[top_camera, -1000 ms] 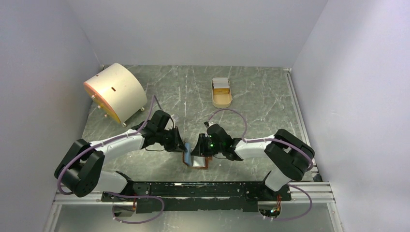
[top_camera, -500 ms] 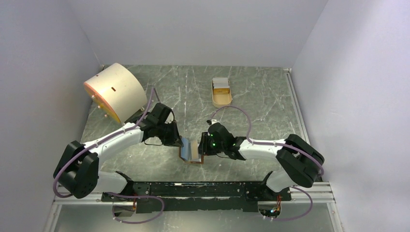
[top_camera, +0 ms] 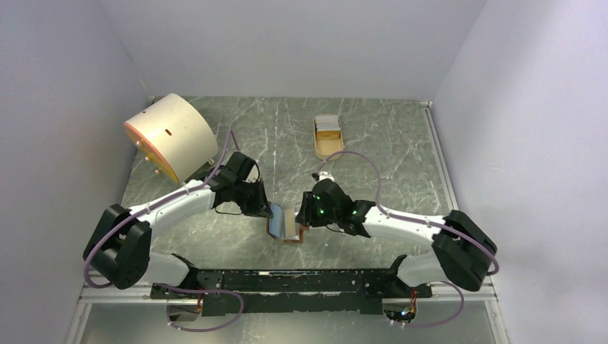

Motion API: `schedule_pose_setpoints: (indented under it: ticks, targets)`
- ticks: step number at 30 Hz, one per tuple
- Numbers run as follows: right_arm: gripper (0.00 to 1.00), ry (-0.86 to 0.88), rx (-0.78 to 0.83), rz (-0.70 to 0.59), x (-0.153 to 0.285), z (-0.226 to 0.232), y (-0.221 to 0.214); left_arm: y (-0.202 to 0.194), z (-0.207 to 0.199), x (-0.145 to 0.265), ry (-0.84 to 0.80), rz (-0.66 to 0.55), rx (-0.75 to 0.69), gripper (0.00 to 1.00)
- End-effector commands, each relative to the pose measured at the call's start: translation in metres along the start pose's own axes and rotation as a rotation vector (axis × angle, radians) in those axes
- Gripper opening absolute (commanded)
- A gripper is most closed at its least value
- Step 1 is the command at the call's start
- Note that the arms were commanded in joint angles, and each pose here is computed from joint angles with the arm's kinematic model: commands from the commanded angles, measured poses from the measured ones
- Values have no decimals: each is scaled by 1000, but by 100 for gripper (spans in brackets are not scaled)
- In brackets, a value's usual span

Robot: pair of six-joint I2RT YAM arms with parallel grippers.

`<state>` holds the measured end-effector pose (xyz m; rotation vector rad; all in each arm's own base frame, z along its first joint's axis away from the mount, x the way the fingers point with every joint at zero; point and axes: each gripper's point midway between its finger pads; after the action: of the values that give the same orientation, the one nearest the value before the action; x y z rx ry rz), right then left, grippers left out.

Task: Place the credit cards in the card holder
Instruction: Turn over the card slot in the card holder.

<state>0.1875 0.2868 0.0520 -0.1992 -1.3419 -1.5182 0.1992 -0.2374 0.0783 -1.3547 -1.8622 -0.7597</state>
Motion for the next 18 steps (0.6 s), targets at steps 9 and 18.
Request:
schedule_pose_setpoints:
  ticks: [9,18]
  targets:
    - [64,-275,125,-293,57,-32,99,1,12,2,-190,54,22,13]
    - [68,-509,285,-287,57,-85,179,7,19,7,-144,22,-14,37]
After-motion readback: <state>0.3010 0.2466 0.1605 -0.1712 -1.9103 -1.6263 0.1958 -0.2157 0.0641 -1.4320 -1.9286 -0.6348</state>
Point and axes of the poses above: each gripper's point midway between its finger pads, its own x axis back along the fingers, its own z axis along the line the jaws close on, y = z × x, and after that the axes turned 13 degrees about x, right-handed
